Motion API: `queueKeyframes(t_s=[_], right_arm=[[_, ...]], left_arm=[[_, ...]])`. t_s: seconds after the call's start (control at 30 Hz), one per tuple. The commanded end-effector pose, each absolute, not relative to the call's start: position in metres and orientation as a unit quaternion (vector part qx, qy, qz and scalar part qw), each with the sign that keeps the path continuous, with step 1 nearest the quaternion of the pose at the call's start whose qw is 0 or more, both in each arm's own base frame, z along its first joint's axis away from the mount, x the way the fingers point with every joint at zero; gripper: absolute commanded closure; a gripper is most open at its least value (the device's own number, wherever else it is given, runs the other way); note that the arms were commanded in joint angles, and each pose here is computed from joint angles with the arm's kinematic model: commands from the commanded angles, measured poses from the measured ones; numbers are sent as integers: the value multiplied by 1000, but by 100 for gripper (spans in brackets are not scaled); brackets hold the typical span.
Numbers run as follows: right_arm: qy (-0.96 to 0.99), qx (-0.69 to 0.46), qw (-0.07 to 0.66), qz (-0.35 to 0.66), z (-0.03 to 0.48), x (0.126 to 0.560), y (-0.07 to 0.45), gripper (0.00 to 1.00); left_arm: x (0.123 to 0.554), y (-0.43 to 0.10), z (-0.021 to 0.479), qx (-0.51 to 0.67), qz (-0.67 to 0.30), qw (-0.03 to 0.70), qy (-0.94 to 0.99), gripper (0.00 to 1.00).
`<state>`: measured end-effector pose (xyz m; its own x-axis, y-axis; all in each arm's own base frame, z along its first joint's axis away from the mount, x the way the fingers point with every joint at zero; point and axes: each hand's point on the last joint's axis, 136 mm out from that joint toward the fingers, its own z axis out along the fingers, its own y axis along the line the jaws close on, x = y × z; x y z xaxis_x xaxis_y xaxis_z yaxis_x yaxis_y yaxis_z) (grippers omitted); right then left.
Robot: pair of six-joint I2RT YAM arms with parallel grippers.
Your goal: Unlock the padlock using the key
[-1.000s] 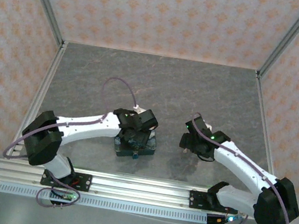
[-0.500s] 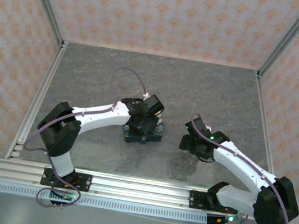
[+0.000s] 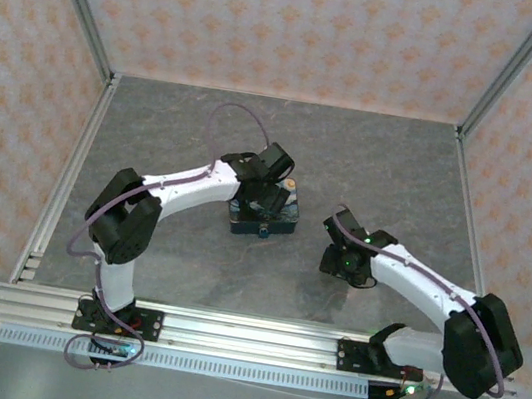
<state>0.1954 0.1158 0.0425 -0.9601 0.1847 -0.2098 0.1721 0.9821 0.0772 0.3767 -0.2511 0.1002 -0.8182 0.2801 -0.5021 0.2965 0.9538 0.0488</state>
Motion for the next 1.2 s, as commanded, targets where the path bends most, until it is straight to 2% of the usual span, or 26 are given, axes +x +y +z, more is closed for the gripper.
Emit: queueKeyframes(t_s=[0.0,0.13,0.33,0.67,1.17], right_arm=[[992,73,102,25,40,195,119,51],[994,59,87,25,33,195,122,57],[995,51,78,41,27,199,133,61],[995,50,82,32,25,205,133,65],[993,70,88,36,21,206,126,75]], left_arm=[[368,-250,143,160,-45,284,944,7],[354,-252,168,142,-97,307,936,3],[331,-251,181,122,-159,322,925,1],[319,-233,177,109,-142,319,931,0],[320,-236,174,111,-141,315,932,0]])
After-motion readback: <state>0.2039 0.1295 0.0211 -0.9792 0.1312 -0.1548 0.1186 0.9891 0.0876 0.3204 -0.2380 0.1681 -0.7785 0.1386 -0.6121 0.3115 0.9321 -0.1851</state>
